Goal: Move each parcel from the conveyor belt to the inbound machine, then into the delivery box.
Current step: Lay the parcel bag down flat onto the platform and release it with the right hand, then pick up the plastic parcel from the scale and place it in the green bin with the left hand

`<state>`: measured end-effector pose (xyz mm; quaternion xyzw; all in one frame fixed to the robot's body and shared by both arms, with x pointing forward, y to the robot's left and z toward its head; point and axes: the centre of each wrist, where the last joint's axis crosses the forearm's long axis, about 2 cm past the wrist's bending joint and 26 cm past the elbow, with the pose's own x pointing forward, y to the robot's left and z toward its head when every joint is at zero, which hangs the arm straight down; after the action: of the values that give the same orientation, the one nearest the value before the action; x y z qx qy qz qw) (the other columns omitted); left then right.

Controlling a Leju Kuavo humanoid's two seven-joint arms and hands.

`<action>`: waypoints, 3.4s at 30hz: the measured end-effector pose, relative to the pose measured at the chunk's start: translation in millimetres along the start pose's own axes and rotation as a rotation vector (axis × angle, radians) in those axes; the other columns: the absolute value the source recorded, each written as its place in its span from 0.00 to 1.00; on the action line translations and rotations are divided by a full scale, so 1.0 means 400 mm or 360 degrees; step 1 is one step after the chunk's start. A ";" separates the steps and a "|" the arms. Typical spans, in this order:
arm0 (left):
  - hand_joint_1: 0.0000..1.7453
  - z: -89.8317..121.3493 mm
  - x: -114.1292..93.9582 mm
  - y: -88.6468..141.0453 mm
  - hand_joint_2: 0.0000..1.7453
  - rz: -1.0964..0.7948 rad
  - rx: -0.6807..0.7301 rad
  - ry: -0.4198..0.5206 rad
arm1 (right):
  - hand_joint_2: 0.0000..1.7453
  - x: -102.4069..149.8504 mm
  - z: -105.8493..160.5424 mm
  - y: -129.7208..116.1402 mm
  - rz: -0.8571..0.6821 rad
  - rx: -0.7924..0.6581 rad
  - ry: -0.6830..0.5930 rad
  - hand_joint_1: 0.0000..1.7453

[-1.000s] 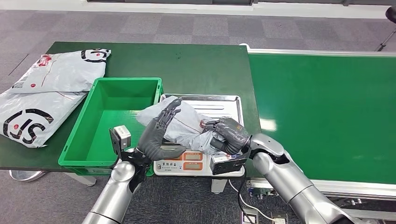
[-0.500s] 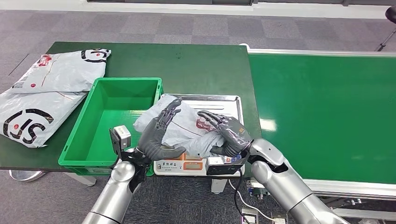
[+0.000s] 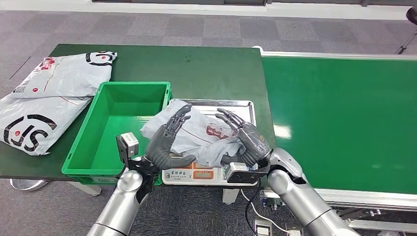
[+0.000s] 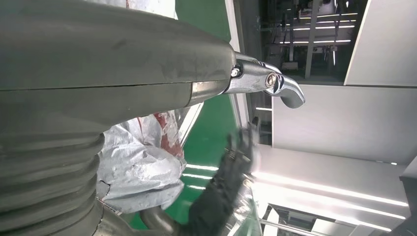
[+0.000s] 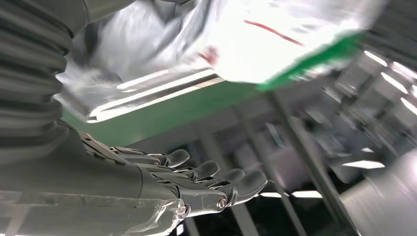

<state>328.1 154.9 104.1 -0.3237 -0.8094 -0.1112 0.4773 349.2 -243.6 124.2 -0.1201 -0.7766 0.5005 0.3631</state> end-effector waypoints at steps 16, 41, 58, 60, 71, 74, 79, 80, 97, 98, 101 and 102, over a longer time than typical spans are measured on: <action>0.00 0.002 -0.007 -0.002 1.00 -0.0028 0.0009 0.0027 | 1.00 0.050 -0.002 -0.045 -0.0941 -0.0404 -0.0343 0.00; 0.00 -0.015 -0.038 -0.025 1.00 -0.0238 -0.0101 0.0176 | 1.00 0.072 0.015 -0.075 -0.1139 -0.0697 -0.0433 0.00; 0.00 -0.111 -0.121 -0.166 1.00 -0.1034 -0.0810 0.1148 | 1.00 0.105 0.015 -0.066 -0.1068 -0.0852 -0.0322 0.00; 0.00 -0.113 -0.124 -0.172 1.00 -0.1068 -0.0830 0.1231 | 1.00 0.111 0.022 -0.064 -0.1068 -0.0850 -0.0299 0.00; 0.00 -0.116 -0.127 -0.168 1.00 -0.1096 -0.0865 0.1298 | 1.00 0.127 0.038 -0.059 -0.1081 -0.0865 -0.0276 0.00; 0.00 -0.116 -0.127 -0.166 1.00 -0.1097 -0.0866 0.1301 | 1.00 0.129 0.038 -0.059 -0.1081 -0.0868 -0.0279 0.00; 0.85 -0.116 -0.127 -0.165 1.00 -0.1097 -0.0867 0.1305 | 1.00 0.130 0.039 -0.059 -0.1081 -0.0870 -0.0280 0.00; 1.00 -0.116 -0.127 -0.165 1.00 -0.1098 -0.0866 0.1301 | 1.00 0.130 0.040 -0.059 -0.1081 -0.0869 -0.0279 0.00; 1.00 -0.102 -0.124 -0.156 1.00 -0.1057 -0.0409 0.0511 | 1.00 0.141 0.070 -0.051 -0.1074 -0.0919 -0.0256 0.00; 1.00 -0.104 -0.121 -0.152 1.00 -0.1060 -0.0364 0.0475 | 1.00 0.141 0.071 -0.051 -0.1076 -0.0923 -0.0254 0.00; 1.00 -0.104 -0.116 -0.140 1.00 -0.1062 -0.0248 0.0410 | 1.00 0.140 0.071 -0.052 -0.1079 -0.0932 -0.0254 0.00; 1.00 -0.103 -0.115 -0.137 1.00 -0.1061 -0.0215 0.0398 | 1.00 0.140 0.071 -0.052 -0.1081 -0.0935 -0.0256 0.00</action>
<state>337.7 73.7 93.6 -0.0567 -0.7966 -0.3528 0.4876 293.8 -241.9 160.4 0.0828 -0.9068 0.1193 0.3957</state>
